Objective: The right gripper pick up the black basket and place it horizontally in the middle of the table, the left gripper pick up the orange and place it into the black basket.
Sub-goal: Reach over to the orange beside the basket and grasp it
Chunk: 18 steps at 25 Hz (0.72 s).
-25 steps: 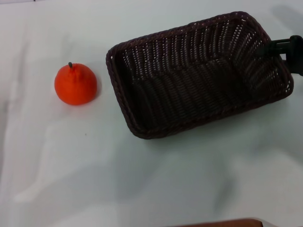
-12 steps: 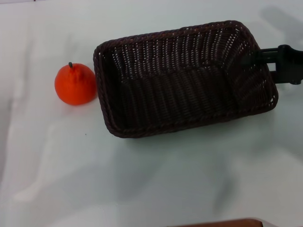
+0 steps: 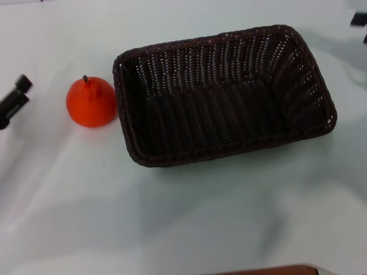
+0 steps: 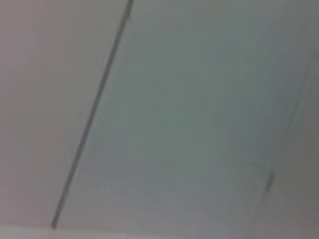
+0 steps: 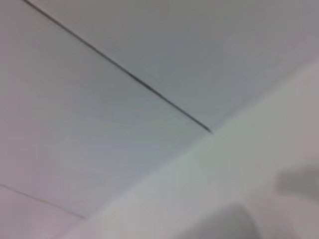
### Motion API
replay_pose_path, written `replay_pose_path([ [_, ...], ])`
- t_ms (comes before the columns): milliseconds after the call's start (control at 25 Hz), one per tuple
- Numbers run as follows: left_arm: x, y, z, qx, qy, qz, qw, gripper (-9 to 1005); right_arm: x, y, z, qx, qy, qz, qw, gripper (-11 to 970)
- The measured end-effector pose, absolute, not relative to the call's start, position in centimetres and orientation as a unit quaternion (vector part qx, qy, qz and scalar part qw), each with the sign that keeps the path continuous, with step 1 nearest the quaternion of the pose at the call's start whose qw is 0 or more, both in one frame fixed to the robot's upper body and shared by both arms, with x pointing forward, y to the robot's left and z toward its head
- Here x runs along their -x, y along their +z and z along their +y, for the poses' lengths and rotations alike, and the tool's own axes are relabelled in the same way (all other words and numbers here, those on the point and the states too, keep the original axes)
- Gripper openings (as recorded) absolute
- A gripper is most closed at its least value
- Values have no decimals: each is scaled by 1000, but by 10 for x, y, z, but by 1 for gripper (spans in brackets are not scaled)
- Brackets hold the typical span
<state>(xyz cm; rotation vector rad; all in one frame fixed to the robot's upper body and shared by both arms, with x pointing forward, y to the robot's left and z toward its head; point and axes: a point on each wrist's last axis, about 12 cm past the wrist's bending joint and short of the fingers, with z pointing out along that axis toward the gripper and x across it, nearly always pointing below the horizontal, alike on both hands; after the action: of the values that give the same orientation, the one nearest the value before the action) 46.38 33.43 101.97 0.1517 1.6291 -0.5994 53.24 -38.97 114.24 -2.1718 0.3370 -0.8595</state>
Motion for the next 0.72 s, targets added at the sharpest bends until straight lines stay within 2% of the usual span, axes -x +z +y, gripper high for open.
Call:
replay_pose_path([
  [200,-473,1010,318,-103,-272,745,601,870,-538,1148,-388,817,-391,102,410,727],
  [520,-493,1005,289,-153,-288,766,554,861,-549,1148,-379,803,-410,86,423,726],
  [720,-499,1005,280,-169,-298,772,535,778,-551,1150,-378,798,-416,87,427,727],
])
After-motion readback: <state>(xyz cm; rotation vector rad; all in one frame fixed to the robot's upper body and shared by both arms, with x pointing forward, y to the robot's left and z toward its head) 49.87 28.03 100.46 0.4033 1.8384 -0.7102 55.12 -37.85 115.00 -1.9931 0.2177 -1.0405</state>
